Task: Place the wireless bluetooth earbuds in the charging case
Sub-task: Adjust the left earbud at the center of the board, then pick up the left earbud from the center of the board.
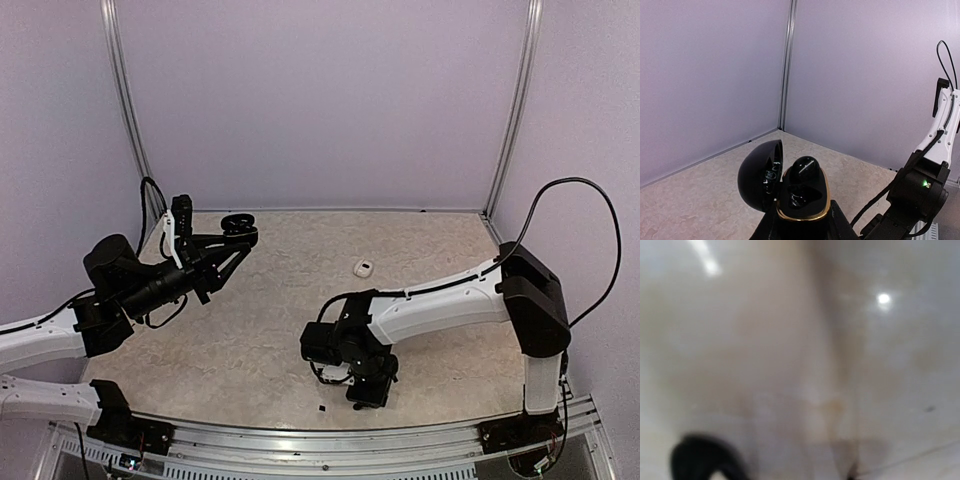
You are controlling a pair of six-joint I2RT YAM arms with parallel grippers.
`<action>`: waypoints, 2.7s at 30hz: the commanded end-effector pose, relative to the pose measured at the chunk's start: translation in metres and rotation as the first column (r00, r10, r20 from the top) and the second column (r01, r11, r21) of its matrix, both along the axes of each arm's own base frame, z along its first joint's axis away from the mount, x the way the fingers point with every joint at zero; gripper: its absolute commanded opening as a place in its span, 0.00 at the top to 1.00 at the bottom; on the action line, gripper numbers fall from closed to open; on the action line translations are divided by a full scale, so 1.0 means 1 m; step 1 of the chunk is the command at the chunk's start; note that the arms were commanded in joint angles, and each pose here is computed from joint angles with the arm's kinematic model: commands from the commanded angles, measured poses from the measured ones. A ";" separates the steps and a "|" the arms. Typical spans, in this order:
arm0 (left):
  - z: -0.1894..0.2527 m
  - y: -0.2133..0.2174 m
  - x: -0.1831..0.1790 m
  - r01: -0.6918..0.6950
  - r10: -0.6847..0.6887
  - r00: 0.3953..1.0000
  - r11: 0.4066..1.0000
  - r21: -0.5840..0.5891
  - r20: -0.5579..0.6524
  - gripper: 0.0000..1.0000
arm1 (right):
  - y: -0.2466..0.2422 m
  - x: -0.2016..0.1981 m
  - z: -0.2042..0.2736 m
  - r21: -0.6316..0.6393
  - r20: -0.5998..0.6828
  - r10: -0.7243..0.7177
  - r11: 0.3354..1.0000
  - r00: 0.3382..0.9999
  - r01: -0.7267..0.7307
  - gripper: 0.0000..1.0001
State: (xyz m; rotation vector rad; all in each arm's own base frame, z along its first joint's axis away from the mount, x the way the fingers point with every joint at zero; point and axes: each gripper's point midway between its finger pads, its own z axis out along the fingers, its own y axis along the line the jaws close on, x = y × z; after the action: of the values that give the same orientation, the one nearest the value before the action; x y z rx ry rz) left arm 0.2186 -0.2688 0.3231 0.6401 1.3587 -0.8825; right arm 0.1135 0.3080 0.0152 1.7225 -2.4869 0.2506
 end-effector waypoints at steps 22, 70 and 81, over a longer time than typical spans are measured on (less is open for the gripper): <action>0.013 0.005 -0.003 -0.002 0.003 0.999 1.000 -0.024 0.039 0.95 | 0.052 -0.025 0.022 0.059 -0.061 0.076 0.996 0.995 -0.072 0.61; 0.012 0.005 -0.004 0.000 0.001 0.999 1.000 -0.021 0.041 0.95 | 0.040 -0.027 -0.008 -0.014 -0.073 0.062 0.998 0.995 -0.063 0.76; 0.013 0.005 -0.003 -0.002 0.003 0.999 1.000 -0.017 0.046 0.95 | 0.043 -0.025 -0.006 -0.004 -0.064 0.063 0.998 0.996 -0.063 0.72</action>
State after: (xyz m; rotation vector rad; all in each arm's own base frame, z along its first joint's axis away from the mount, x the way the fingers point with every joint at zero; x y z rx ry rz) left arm 0.2167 -0.2666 0.3275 0.6381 1.3441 -0.8821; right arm 0.0893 0.3451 0.0157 1.7733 -2.3881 0.2152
